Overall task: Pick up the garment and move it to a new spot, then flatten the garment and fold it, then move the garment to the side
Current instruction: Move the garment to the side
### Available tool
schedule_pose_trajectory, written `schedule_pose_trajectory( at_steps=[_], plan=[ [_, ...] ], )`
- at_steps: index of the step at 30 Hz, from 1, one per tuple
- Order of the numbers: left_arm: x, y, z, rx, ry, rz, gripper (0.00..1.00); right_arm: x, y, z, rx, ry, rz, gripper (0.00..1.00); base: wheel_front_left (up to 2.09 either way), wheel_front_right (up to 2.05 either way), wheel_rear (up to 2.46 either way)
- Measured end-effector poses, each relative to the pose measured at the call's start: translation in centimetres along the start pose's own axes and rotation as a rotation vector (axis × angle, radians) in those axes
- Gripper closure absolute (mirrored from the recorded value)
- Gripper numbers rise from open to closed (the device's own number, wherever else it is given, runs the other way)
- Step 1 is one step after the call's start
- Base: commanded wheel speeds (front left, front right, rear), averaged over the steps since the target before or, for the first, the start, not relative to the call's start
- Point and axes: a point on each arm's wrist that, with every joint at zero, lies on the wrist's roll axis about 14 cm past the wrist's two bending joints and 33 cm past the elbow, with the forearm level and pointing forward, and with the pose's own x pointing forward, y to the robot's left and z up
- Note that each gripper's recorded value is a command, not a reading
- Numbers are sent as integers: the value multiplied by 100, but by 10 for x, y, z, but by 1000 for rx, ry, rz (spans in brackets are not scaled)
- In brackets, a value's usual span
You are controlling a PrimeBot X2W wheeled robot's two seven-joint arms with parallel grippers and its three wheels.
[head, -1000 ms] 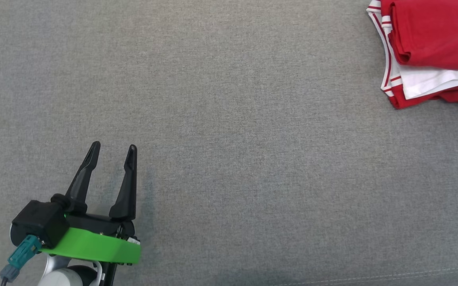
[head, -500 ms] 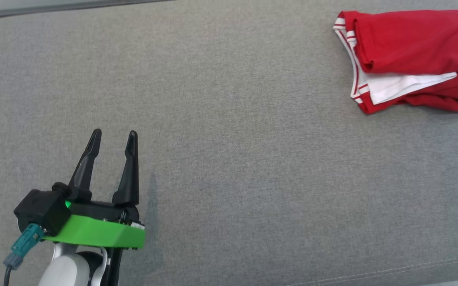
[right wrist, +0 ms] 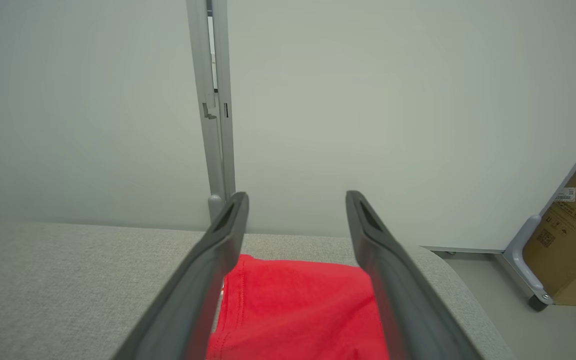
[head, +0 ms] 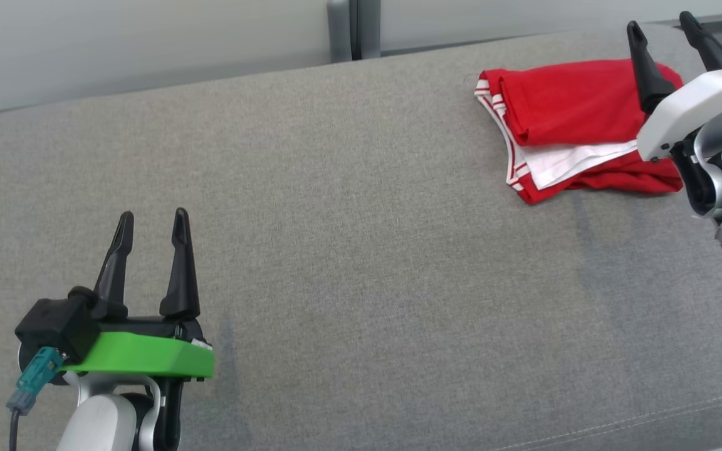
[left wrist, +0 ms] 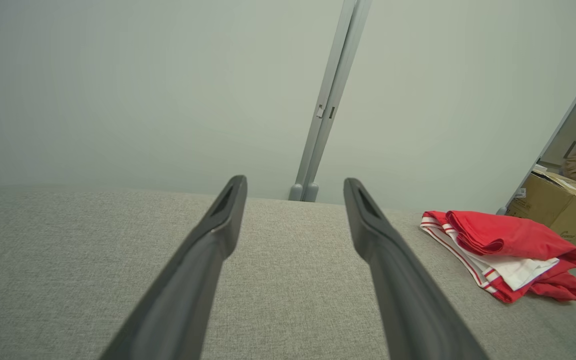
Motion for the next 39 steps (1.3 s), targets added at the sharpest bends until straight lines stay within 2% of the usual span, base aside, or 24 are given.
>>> schedule_pose_trajectory(
  at_steps=[4, 7, 11, 14, 22, 26, 32, 39],
  plan=[
    [-6, 0, 5, 21, -7, 11, 0, -11, 4, 30, 74, -98, -29, 0, 0, 0, 0],
    [-12, 2, 7, 26, -13, 26, 0, -19, 8, 34, 113, -119, -35, 0, 0, 0, 0],
    [-22, 9, 11, 27, -21, 65, 0, -38, 26, 19, 175, -105, -22, 0, 0, 0, 0],
    [-27, 13, 18, 30, -39, 85, 0, -49, 39, 10, 177, -98, -2, 0, 0, 0, 0],
    [-51, 35, 17, 60, -30, 162, 0, -70, 82, 10, 217, -137, 76, 0, 0, 0, 0],
    [-60, 45, 15, 66, -19, 200, 0, -79, 83, 6, 230, -147, 52, 0, 0, 0, 0],
    [-74, 50, 1, 86, 29, 219, 0, -101, 87, -23, 242, -90, 20, 0, 0, 0, 0],
    [-82, 51, -7, 83, 56, 227, 0, -115, 97, -27, 244, -96, 12, 0, 0, 0, 0]
  ],
)
